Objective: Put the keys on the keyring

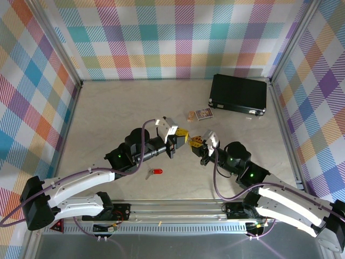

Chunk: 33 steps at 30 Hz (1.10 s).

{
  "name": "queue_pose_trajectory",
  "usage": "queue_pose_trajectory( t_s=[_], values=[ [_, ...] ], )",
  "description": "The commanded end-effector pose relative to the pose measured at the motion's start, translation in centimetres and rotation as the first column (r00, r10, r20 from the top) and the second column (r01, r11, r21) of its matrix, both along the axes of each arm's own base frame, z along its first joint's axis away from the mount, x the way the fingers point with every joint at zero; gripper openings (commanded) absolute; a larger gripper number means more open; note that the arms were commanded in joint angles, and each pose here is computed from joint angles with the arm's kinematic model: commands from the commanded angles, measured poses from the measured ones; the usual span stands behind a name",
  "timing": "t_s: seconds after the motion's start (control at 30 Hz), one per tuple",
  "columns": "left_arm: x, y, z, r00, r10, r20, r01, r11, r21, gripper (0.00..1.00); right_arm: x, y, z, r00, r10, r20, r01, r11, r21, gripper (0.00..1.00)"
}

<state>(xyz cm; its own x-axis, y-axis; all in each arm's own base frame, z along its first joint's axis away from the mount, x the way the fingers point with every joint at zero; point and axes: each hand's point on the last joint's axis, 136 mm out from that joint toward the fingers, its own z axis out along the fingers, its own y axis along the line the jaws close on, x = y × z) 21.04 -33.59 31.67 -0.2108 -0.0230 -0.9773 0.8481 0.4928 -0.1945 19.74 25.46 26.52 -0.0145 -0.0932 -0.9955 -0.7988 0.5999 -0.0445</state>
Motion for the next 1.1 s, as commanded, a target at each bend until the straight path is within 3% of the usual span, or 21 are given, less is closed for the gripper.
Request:
queue_pose_trajectory(
  t_s=[0.0,0.4,0.67,0.87,1.07],
  values=[
    [-0.9,-0.3,-2.3,0.999,-0.039,-0.039,0.041,0.997,0.063,0.00,-0.4,0.0,3.0,0.997,0.008,0.071,-0.013,0.997,0.076,0.00],
    [-1.4,-0.5,-1.5,0.997,-0.068,-0.043,0.070,0.996,0.046,0.00,-0.3,0.1,3.6,0.997,0.007,0.075,-0.013,0.997,0.078,0.00],
    [-2.8,0.2,-1.8,0.989,-0.110,-0.096,0.118,0.989,0.086,0.00,-0.6,0.3,3.2,0.992,0.040,0.122,-0.038,0.999,-0.015,0.00],
    [-2.7,0.8,-1.4,0.990,-0.081,-0.112,0.092,0.991,0.097,0.00,-0.7,0.4,3.1,0.989,0.053,0.139,-0.043,0.997,-0.070,0.00],
    [-1.8,1.3,-0.2,0.998,-0.027,-0.053,0.031,0.997,0.066,0.00,-0.6,0.7,2.9,0.991,0.058,0.125,-0.048,0.995,-0.082,0.00]
  ],
)
